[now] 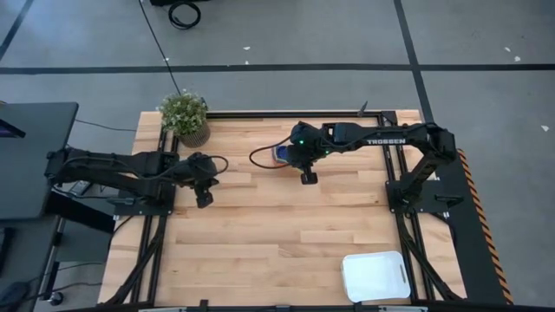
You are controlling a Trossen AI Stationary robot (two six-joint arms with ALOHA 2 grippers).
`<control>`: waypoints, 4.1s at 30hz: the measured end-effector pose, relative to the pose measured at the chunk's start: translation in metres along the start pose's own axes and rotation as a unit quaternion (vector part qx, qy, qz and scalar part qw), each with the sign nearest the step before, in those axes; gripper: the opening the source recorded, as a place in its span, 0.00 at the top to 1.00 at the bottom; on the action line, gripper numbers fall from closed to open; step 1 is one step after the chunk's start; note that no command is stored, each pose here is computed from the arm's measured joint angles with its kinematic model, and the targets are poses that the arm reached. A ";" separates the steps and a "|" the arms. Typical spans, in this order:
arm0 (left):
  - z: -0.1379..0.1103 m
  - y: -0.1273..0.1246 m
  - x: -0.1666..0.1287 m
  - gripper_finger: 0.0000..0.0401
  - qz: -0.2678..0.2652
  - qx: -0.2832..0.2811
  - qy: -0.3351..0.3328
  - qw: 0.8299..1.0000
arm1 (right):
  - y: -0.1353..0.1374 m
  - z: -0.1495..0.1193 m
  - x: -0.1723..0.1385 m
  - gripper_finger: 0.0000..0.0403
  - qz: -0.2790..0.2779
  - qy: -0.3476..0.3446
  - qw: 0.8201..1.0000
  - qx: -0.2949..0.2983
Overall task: Nest measuring cups in basket
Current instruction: Put the stacked measuring cups into the white bin
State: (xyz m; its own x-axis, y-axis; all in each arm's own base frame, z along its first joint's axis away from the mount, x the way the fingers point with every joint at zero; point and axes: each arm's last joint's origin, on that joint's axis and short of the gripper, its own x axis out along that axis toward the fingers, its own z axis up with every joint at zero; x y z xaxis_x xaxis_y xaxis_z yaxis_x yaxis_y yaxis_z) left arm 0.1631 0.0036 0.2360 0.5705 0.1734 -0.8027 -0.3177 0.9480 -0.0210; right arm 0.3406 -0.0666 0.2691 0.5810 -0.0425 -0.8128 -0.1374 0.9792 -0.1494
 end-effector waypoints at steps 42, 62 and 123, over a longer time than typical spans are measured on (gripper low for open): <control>-0.003 0.001 -0.001 0.97 -0.002 -0.024 -0.007 1.000 | -0.007 0.000 0.012 0.60 -0.009 -0.012 0.999 0.039; 0.005 -0.001 -0.002 0.97 -0.015 -0.031 -0.045 0.998 | -0.017 0.006 0.027 0.60 -0.086 -0.031 0.995 0.048; 0.010 -0.003 -0.002 0.97 -0.023 -0.036 -0.072 0.997 | -0.037 -0.031 0.096 0.29 0.000 0.058 0.997 0.042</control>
State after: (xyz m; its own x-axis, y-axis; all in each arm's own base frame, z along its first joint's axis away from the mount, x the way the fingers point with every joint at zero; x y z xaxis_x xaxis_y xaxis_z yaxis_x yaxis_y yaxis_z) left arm 0.1702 0.0035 0.2440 0.6863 0.1715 -0.7068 -0.3398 0.9348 -0.1032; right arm 0.3767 -0.1129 0.1794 0.4844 -0.0606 -0.8727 -0.0670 0.9921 -0.1060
